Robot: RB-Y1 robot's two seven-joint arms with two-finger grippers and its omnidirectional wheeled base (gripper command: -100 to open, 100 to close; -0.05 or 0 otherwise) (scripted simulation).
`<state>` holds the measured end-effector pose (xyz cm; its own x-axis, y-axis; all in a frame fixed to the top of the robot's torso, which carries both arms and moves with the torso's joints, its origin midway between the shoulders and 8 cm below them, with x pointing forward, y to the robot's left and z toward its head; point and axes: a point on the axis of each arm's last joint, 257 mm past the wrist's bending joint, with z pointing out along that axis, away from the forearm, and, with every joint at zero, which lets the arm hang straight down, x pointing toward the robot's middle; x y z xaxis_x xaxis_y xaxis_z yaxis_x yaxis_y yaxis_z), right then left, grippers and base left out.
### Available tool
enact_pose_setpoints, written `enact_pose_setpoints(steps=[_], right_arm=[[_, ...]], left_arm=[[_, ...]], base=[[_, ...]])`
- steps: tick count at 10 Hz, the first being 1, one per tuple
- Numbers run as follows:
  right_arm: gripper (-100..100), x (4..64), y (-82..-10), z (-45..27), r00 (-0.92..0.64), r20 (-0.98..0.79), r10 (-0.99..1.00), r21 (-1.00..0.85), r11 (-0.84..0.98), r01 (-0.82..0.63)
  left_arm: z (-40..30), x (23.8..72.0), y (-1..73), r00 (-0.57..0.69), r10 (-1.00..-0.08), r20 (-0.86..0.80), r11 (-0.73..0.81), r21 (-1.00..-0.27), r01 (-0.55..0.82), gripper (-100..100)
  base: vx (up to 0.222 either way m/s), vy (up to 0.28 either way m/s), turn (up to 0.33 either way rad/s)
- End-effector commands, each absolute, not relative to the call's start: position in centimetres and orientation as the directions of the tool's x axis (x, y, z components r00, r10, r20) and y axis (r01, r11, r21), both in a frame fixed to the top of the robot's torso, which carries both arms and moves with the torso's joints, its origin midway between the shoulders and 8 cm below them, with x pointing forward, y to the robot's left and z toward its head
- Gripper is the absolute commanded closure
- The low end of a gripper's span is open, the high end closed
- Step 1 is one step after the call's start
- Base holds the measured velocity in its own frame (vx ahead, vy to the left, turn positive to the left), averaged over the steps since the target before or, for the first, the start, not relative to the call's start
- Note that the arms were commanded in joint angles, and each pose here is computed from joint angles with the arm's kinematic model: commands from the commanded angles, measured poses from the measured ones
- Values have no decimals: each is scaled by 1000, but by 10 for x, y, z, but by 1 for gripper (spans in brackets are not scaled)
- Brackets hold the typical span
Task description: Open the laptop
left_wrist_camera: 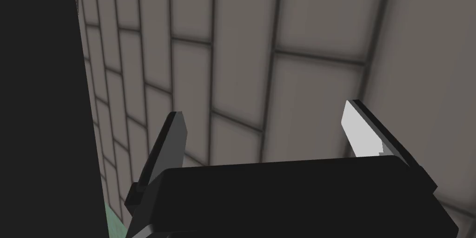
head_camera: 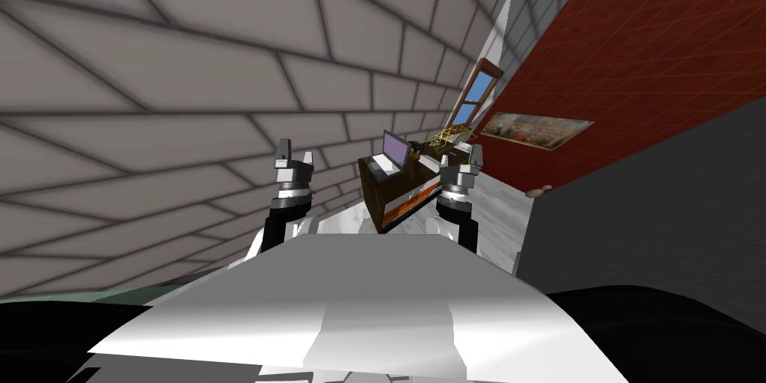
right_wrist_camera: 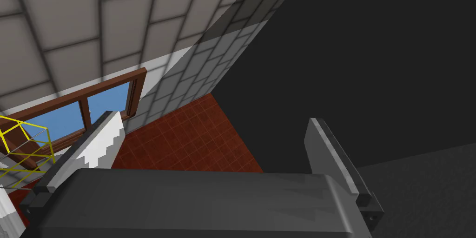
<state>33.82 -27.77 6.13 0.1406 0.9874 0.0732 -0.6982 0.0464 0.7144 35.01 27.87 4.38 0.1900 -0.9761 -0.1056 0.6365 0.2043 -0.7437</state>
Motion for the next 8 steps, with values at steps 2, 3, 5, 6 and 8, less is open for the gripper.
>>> enact_pose_setpoints(steps=[2, 3, 5, 6, 8], right_arm=[[0, 338, -278, 61, 141, 73, 987, 714, 46, -698], [0, 338, -278, 61, 141, 73, 987, 714, 46, -698], [0, 338, -278, 61, 141, 73, 987, 714, 46, -698], [0, 338, -278, 61, 141, 73, 987, 714, 46, -698], [0, 338, -278, 61, 141, 73, 987, 714, 46, -698]], left_arm=[[44, 350, 279, 190, -976, -106, 204, -744, 637, 0], [44, 350, 279, 190, -976, -106, 204, -744, 637, 0], [44, 350, 279, 190, -976, -106, 204, -744, 637, 0], [44, 350, 279, 190, -976, -106, 204, -743, 637, 0], [44, 350, 279, 190, -976, -106, 204, -743, 637, 0]], base=[[0, 0, 0], [0, 0, 0], [0, 0, 0], [0, 0, 0], [0, 0, 0]])
